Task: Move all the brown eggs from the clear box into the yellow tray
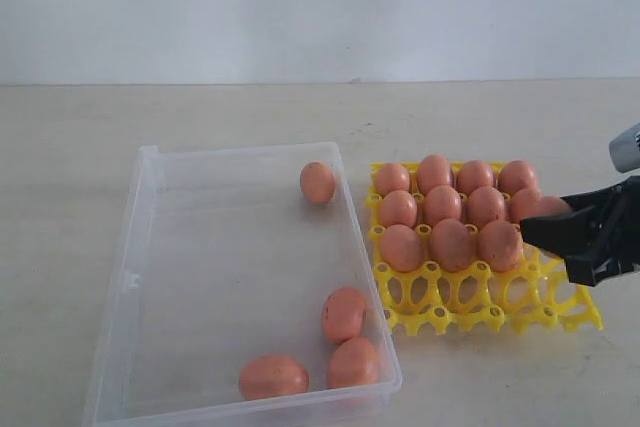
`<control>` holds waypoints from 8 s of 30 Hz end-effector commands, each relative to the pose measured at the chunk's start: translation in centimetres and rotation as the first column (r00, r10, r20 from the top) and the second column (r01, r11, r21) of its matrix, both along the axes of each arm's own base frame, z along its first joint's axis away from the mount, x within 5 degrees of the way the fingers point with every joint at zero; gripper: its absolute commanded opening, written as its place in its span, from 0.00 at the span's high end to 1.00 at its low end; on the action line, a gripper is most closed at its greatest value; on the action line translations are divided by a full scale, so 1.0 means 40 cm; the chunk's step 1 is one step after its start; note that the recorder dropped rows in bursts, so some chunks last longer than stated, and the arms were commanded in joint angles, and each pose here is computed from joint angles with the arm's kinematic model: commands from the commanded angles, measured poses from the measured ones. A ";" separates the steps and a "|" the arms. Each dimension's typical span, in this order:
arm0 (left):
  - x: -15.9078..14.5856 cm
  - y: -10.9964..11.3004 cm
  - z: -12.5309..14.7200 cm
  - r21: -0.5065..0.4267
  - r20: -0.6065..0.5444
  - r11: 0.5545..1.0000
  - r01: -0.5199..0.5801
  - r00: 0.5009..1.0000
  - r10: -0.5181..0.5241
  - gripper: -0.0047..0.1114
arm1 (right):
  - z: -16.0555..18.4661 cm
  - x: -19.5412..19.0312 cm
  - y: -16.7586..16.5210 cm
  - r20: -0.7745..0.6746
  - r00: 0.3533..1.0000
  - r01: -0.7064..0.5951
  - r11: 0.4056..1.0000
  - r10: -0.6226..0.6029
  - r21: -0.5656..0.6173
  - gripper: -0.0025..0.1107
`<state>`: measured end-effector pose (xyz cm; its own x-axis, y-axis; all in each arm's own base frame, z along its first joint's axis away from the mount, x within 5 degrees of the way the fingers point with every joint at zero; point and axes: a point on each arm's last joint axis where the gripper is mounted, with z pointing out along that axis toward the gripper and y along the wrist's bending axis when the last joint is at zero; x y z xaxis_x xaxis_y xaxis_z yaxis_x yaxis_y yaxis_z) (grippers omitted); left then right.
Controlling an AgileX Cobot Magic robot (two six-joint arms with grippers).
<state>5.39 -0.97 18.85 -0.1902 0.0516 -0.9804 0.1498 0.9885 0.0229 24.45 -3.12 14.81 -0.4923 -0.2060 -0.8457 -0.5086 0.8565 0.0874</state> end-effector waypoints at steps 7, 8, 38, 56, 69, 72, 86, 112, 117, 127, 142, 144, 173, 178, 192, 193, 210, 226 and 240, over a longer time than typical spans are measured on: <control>0.000 0.000 -0.002 0.002 0.005 1.000 0.004 1.000 -0.004 0.92 | -0.016 0.023 -0.025 0.023 0.992 0.124 0.992 -0.125 0.032 0.98; 0.000 0.000 -0.002 0.002 0.005 1.000 0.004 1.000 -0.004 0.92 | -0.016 0.023 -0.025 0.023 0.992 0.124 0.992 -0.125 0.032 0.98; 0.000 0.000 -0.002 0.002 0.005 1.000 0.004 1.000 -0.004 0.92 | -0.011 0.023 -0.018 0.027 0.993 0.110 0.991 -0.112 0.073 0.53; 0.000 0.000 -0.002 0.002 0.005 1.000 0.004 1.000 -0.004 0.92 | 0.362 0.077 -0.070 0.383 0.768 0.063 0.657 -0.512 0.751 0.98; 0.000 0.000 -0.002 0.002 0.005 1.000 0.004 1.000 -0.004 0.92 | 0.762 0.203 0.253 0.687 0.704 -0.154 0.983 0.177 -0.095 0.98; 0.000 0.000 -0.002 0.002 0.003 1.000 0.004 1.000 -0.004 0.92 | 0.728 0.211 0.362 0.633 0.743 -0.146 0.976 0.215 -0.161 0.98; 0.000 0.000 -0.002 0.002 0.003 1.000 0.004 1.000 -0.004 0.92 | 0.262 0.192 0.689 0.270 0.739 -0.432 0.742 0.617 -0.512 0.98; 0.000 0.000 -0.002 0.002 0.005 1.000 0.004 1.000 -0.004 0.92 | 0.125 0.098 0.825 -0.698 0.552 -0.827 0.405 0.457 -0.389 0.58; 0.000 0.000 -0.002 0.002 0.005 1.000 0.004 1.000 -0.004 0.92 | 0.113 0.096 0.830 -0.707 0.537 -0.833 0.418 0.459 -0.362 0.58; 0.000 0.000 -0.002 0.002 0.005 1.000 0.004 1.000 -0.004 0.92 | 0.074 0.106 0.841 -0.708 0.540 -0.830 0.426 0.455 -0.360 0.58; 0.000 0.000 -0.002 0.002 0.005 1.000 0.004 1.000 -0.004 0.92 | 0.044 0.107 0.840 -0.739 0.530 -0.831 0.429 0.416 -0.355 0.58; 0.000 0.000 -0.002 0.002 0.005 1.000 0.004 1.000 -0.004 0.92 | 0.058 0.111 0.833 -0.731 0.572 -0.796 0.467 0.372 -0.386 0.58; 0.000 0.000 -0.002 0.002 0.005 1.000 0.004 1.000 -0.004 0.92 | 0.022 0.122 0.810 -0.745 0.663 -0.494 0.711 -0.063 -0.500 0.57; 0.000 0.000 -0.002 0.002 0.005 1.000 0.004 1.000 -0.004 0.92 | -0.008 0.121 0.813 -0.764 0.640 -0.506 0.706 -0.079 -0.496 0.58; 0.000 0.000 -0.002 0.002 0.005 1.000 0.004 1.000 -0.004 0.92 | 0.041 0.146 0.838 -0.660 0.750 -0.432 0.780 0.032 -0.453 0.98; 0.000 0.000 -0.002 0.002 0.005 1.000 0.004 1.000 -0.004 0.92 | 0.066 0.153 0.844 -0.618 0.784 -0.402 0.807 0.059 -0.432 0.98; 0.000 0.000 -0.002 0.002 0.005 1.000 0.004 1.000 -0.004 0.92 | 0.314 0.176 0.807 -0.020 0.999 -0.027 0.991 0.025 -0.128 0.98; 0.000 0.000 -0.002 0.002 0.005 1.000 0.004 1.000 -0.004 0.92 | 0.173 -0.093 0.349 0.322 0.788 0.591 0.791 -0.525 -0.157 0.98; 0.000 0.000 -0.002 0.002 0.005 1.000 0.004 1.000 -0.004 0.92 | 0.064 -0.160 0.358 0.081 0.953 0.302 0.901 -0.291 -0.313 0.98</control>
<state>5.39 -0.97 18.85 -0.1902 0.0516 -0.9804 0.1498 0.9885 0.0229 18.07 11.24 17.25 -0.5668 -0.2543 -0.7837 -0.1868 0.9661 -0.1784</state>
